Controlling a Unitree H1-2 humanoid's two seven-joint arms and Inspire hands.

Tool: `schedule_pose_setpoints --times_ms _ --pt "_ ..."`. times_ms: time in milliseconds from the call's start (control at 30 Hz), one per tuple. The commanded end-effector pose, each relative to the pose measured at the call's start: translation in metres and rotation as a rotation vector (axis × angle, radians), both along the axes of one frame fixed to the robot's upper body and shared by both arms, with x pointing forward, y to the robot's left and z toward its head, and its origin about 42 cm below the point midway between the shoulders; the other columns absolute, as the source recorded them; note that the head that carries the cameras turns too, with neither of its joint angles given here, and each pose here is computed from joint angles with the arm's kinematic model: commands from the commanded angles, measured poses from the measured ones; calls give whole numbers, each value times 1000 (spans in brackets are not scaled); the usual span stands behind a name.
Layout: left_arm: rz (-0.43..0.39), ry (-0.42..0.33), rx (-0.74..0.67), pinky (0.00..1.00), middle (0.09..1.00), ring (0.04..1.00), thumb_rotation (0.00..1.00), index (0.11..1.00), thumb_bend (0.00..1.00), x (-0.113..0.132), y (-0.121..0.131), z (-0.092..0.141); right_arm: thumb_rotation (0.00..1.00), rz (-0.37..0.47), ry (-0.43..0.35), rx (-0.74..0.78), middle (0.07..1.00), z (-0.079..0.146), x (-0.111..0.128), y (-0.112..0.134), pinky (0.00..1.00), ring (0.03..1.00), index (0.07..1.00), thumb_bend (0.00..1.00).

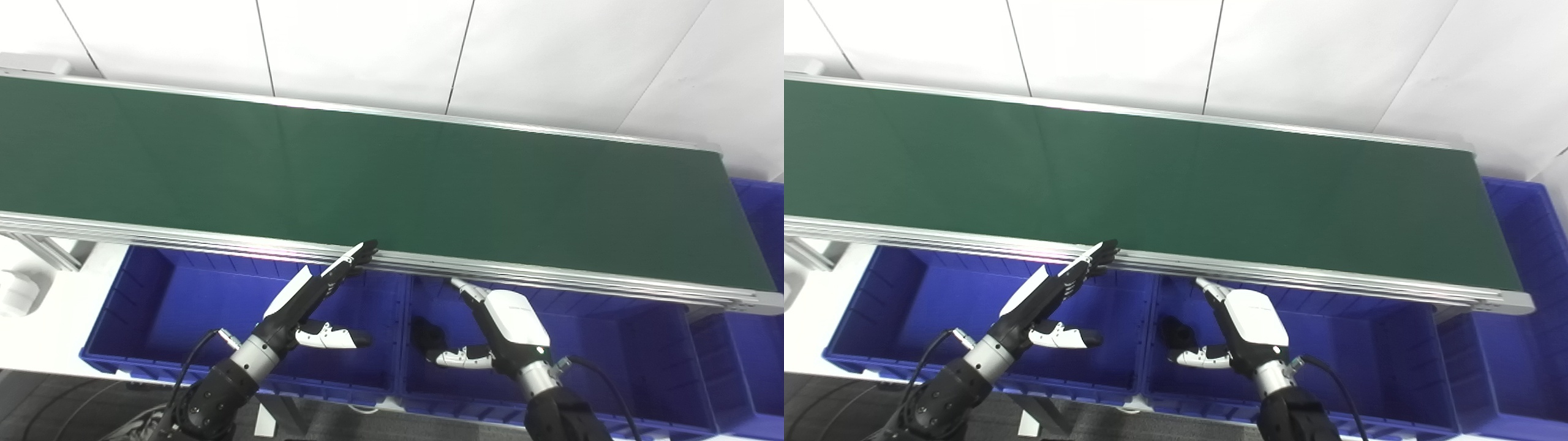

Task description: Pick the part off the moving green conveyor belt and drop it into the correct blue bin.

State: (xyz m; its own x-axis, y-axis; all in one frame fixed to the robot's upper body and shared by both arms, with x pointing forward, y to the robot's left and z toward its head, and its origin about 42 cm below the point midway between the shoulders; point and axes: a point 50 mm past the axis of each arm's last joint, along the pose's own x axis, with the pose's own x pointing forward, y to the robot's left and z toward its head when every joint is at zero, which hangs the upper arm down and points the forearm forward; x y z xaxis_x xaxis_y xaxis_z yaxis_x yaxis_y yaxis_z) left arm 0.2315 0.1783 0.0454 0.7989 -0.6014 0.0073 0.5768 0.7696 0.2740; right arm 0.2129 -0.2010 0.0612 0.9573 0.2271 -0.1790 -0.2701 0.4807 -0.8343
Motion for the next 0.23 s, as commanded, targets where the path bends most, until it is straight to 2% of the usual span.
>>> schedule_pose_setpoints --times_ms 0,100,133,167,200 --pt "-9 -49 -14 867 971 943 629 966 824 4 -1 9 551 -40 -55 80 907 15 -3 6 855 896 949 694" --pt "-11 -54 -14 854 969 938 633 964 820 4 0 7 574 -71 -44 202 907 20 -13 11 826 906 953 705" --pt "-12 -52 -13 865 975 945 634 967 821 4 0 7 571 -79 -39 247 891 20 -16 13 663 772 951 702" --pt "-11 -44 -12 875 977 949 632 967 827 4 0 7 567 -84 -22 303 873 20 -20 14 595 713 954 698" --pt "-10 -37 -12 877 977 950 632 967 828 3 0 6 567 -84 -4 350 871 19 -24 15 589 708 955 697"
